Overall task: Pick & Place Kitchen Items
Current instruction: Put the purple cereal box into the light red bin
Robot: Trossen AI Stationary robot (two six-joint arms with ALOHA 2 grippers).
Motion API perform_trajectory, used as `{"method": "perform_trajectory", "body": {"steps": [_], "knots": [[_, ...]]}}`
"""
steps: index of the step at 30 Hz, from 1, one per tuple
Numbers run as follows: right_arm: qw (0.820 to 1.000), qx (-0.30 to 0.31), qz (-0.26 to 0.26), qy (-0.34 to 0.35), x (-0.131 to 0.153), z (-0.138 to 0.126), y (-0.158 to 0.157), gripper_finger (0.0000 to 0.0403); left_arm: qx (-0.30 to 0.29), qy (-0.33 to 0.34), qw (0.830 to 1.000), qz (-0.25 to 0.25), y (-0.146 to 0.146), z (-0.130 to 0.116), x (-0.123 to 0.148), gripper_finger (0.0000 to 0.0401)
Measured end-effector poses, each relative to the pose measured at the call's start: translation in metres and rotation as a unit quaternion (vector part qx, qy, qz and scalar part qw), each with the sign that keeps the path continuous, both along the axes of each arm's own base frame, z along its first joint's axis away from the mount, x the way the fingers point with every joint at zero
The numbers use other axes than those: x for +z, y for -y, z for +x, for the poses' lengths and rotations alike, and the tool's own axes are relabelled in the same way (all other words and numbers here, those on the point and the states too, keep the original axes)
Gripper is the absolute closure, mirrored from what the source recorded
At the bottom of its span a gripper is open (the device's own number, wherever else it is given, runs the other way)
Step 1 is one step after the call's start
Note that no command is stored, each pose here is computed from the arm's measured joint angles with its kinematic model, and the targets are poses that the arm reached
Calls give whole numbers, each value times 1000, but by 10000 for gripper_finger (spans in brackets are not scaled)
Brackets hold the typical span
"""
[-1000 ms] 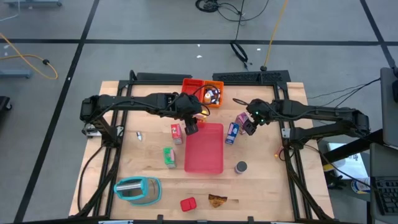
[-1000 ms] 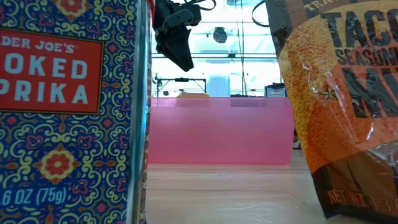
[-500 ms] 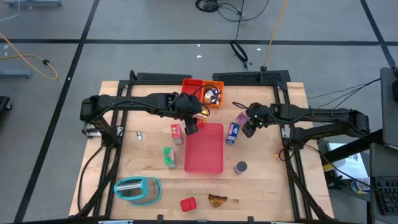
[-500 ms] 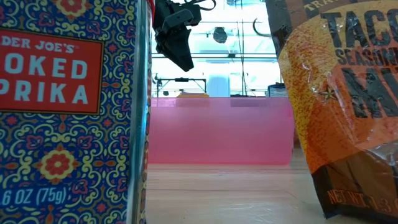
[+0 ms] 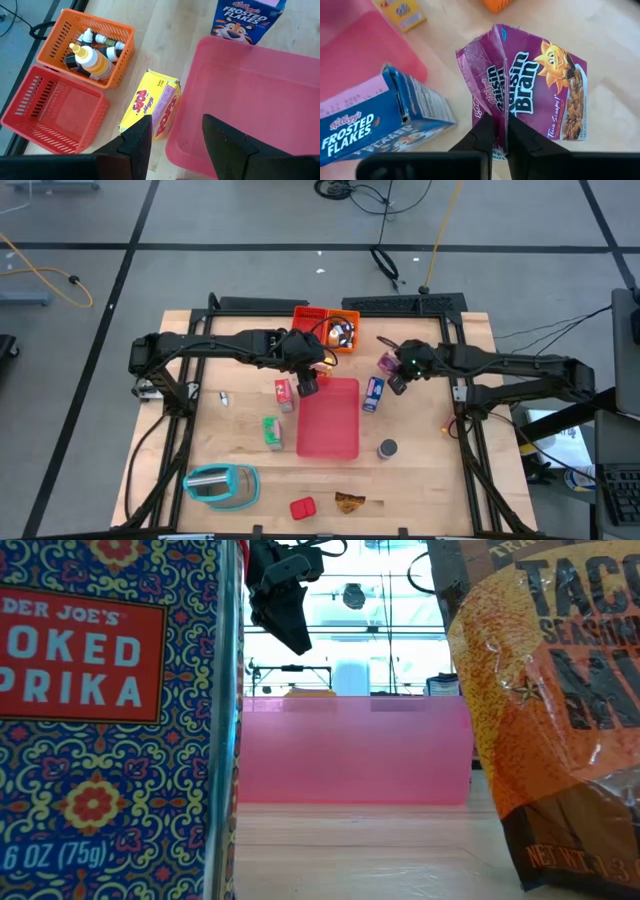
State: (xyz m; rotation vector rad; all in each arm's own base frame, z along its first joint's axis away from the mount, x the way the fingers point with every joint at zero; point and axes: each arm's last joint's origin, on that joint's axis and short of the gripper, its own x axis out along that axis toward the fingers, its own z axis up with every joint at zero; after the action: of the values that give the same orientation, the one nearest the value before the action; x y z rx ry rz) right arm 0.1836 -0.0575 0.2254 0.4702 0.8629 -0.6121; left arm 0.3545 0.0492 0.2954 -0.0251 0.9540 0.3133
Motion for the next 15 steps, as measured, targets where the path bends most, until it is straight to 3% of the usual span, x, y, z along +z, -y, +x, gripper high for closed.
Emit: {"method": "perform_trajectory", "body": {"steps": [7,11,15], "knots": [[995,22,-35,92,41,7,2,393,0,1,1000,0,0,0,0,224],[980,63,-24,189,60,14,0,393,0,1,1000,0,0,0,0,224],[965,102,-8,241,68,22,-6,393,1,-1,1000,-1,0,0,0,224]]}}
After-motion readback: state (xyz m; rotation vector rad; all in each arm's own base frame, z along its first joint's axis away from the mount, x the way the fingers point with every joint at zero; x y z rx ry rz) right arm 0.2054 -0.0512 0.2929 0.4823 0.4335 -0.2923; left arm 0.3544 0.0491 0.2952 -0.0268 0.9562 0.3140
